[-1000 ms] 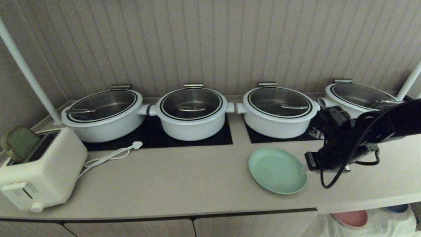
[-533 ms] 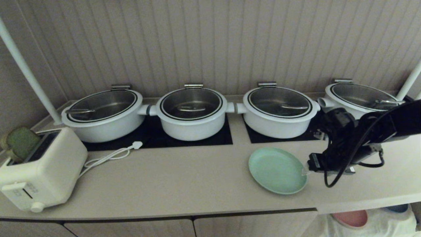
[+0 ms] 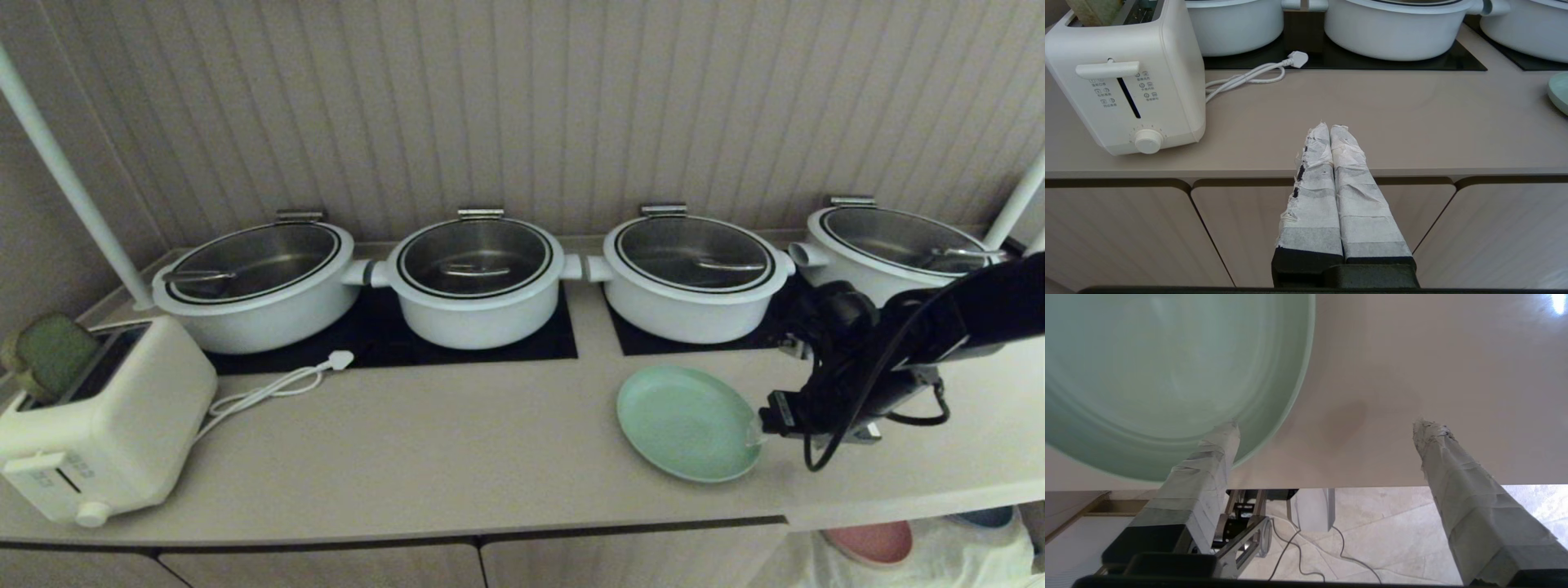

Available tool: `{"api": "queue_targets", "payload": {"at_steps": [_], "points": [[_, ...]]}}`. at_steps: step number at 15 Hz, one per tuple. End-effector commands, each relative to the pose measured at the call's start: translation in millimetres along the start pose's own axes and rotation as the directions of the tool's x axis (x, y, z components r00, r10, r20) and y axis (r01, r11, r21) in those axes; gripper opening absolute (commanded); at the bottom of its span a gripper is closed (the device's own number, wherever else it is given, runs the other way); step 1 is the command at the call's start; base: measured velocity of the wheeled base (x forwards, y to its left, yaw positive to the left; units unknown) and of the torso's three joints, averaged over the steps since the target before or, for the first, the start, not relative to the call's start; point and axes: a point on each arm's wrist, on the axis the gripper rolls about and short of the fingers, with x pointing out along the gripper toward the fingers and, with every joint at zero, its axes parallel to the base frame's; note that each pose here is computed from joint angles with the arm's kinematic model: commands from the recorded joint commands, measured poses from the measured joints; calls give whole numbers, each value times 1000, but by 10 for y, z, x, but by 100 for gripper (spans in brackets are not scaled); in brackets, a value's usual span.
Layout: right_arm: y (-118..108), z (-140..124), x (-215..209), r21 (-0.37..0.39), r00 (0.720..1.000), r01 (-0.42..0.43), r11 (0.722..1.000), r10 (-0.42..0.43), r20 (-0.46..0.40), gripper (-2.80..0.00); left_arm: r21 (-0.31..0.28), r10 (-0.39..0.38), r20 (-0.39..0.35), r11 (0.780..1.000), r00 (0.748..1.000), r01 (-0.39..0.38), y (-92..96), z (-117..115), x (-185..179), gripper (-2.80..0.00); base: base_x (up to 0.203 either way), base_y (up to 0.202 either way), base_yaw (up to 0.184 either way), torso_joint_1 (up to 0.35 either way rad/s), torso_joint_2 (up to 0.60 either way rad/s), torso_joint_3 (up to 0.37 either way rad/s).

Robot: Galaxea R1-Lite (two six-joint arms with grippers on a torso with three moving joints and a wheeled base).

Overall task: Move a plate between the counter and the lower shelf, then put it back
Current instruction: Pick up the plate

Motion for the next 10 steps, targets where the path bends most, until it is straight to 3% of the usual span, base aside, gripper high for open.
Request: {"api": "queue_targets", "payload": {"at_steps": [1,10], "points": [[1,-3,69,1,1000,2,1000,-2,-17,0,-1,2,2,1000,1000,-2,0,1,0,-280,0,0,0,0,0,0],[0,59,200,1,1000,2,1000,-2,-1,0,-1,0,1,1000,1000,0,0,1,0,-280,0,0,0,0,0,0]]}}
